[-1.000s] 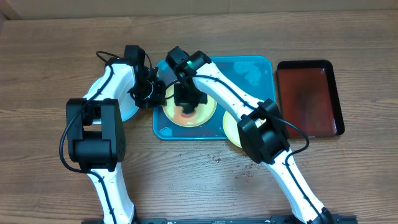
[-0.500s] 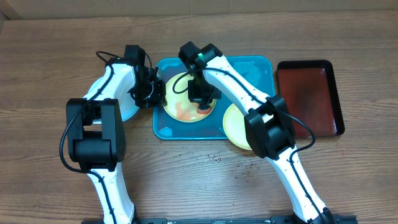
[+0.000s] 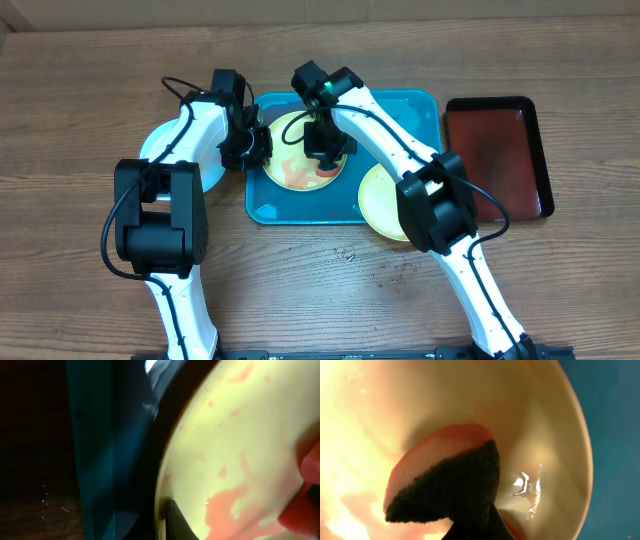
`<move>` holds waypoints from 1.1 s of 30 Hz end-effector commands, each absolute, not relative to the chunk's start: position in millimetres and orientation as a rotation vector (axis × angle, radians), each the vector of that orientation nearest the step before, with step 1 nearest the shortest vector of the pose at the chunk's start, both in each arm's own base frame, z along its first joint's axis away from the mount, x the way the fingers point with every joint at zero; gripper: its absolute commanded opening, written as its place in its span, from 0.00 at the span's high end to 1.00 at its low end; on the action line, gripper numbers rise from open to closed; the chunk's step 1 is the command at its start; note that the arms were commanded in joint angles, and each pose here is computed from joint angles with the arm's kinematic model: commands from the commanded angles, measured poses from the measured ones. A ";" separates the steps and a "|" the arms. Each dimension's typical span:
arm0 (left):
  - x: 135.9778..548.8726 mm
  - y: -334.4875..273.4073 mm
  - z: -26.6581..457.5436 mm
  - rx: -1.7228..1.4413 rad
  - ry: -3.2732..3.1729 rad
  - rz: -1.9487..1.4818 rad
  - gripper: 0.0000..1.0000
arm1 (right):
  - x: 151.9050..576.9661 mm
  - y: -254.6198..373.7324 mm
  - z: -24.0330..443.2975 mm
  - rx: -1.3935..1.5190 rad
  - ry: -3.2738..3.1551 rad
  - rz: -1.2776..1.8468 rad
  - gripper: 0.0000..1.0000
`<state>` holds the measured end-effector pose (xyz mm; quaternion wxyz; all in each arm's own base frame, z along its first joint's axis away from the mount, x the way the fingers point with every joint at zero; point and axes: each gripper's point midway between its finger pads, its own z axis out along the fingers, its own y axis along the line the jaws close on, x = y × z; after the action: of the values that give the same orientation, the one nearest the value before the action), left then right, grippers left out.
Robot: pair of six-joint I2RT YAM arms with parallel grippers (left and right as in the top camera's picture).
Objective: Clean dirty plates on tray and stack at the side
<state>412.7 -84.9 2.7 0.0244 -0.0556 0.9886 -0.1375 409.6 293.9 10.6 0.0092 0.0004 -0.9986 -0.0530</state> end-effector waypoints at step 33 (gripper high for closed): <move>414.6 -47.0 187.4 -0.095 2.493 0.612 0.96 | 458.8 98.8 246.9 -0.559 -3.398 -0.503 0.96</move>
<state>413.0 -51.9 153.9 0.2222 -0.0204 0.9676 0.1180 458.8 98.3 239.9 -0.1584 -0.1677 -0.9629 -0.1402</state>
